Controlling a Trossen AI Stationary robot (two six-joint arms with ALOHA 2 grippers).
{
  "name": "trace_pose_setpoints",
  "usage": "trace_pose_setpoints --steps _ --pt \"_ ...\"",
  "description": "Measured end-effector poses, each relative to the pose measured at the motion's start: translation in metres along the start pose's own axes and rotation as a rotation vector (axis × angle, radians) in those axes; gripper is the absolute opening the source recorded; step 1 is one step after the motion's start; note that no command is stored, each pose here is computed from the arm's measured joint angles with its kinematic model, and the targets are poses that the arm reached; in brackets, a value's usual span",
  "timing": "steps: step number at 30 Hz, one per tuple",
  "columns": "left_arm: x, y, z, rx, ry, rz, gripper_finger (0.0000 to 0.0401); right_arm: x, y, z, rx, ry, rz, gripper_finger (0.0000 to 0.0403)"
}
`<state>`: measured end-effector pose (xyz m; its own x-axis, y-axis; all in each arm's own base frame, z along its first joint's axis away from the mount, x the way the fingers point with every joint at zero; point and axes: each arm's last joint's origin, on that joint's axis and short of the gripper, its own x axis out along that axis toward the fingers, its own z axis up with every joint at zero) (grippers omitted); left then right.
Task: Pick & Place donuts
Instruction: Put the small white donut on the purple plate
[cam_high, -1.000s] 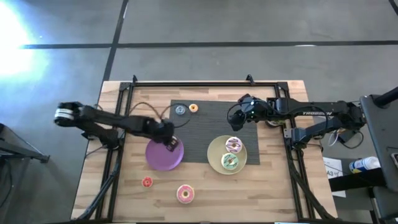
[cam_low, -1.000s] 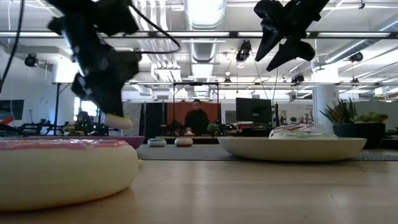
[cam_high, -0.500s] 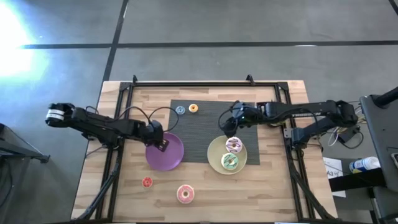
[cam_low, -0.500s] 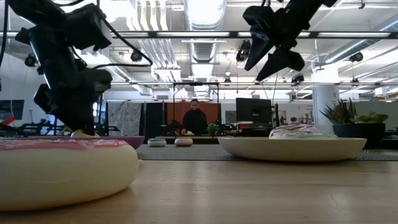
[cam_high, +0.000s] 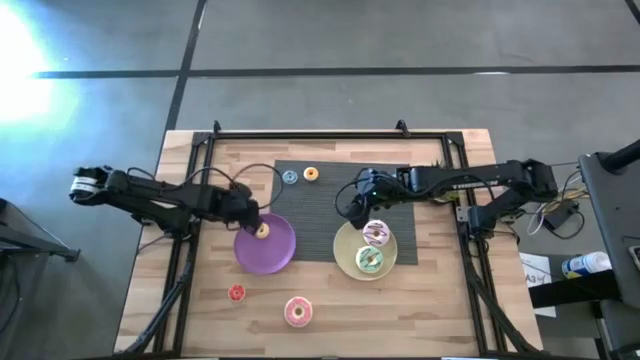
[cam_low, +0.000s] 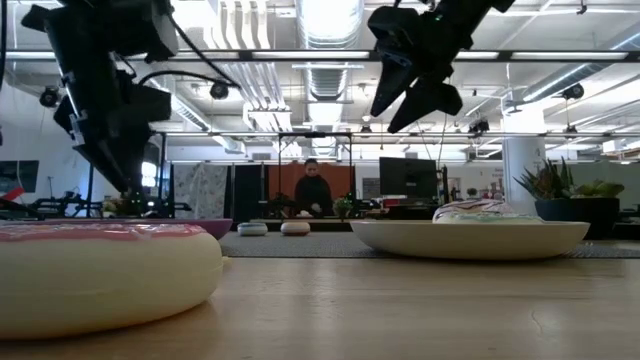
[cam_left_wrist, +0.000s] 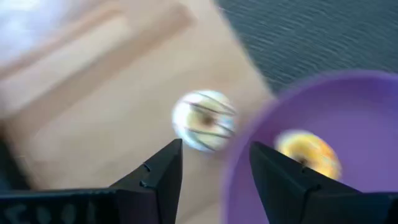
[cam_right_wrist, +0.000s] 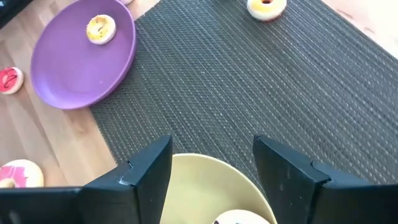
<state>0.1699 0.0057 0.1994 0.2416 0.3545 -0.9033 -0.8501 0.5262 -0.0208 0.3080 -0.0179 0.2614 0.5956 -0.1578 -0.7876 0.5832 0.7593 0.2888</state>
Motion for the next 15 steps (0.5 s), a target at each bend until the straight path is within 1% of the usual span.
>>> trace_pose_setpoints --steps 2,5,8,10,13,15 --pt "0.004 0.008 0.002 -0.050 0.019 0.017 0.0160 0.003 0.002 0.002 -0.009 0.004 -0.003 0.0215" --pt "0.014 0.020 0.002 -0.109 0.086 0.028 0.0160 0.009 0.005 0.004 -0.016 0.014 -0.005 0.0215" --pt "0.024 0.030 0.001 -0.153 0.098 0.037 0.0160 0.014 0.007 0.005 -0.018 0.028 -0.006 0.0215" --pt "0.029 0.033 0.002 -0.188 0.092 -0.007 0.0160 0.016 0.007 0.005 -0.025 0.039 -0.003 0.0215" --pt "0.036 0.032 0.004 -0.212 0.062 -0.123 0.0160 0.017 0.008 0.005 -0.028 0.047 0.000 0.0214" --pt "0.040 0.032 0.004 -0.221 0.046 -0.158 0.0160 0.018 0.007 0.004 -0.028 0.049 -0.002 0.0214"
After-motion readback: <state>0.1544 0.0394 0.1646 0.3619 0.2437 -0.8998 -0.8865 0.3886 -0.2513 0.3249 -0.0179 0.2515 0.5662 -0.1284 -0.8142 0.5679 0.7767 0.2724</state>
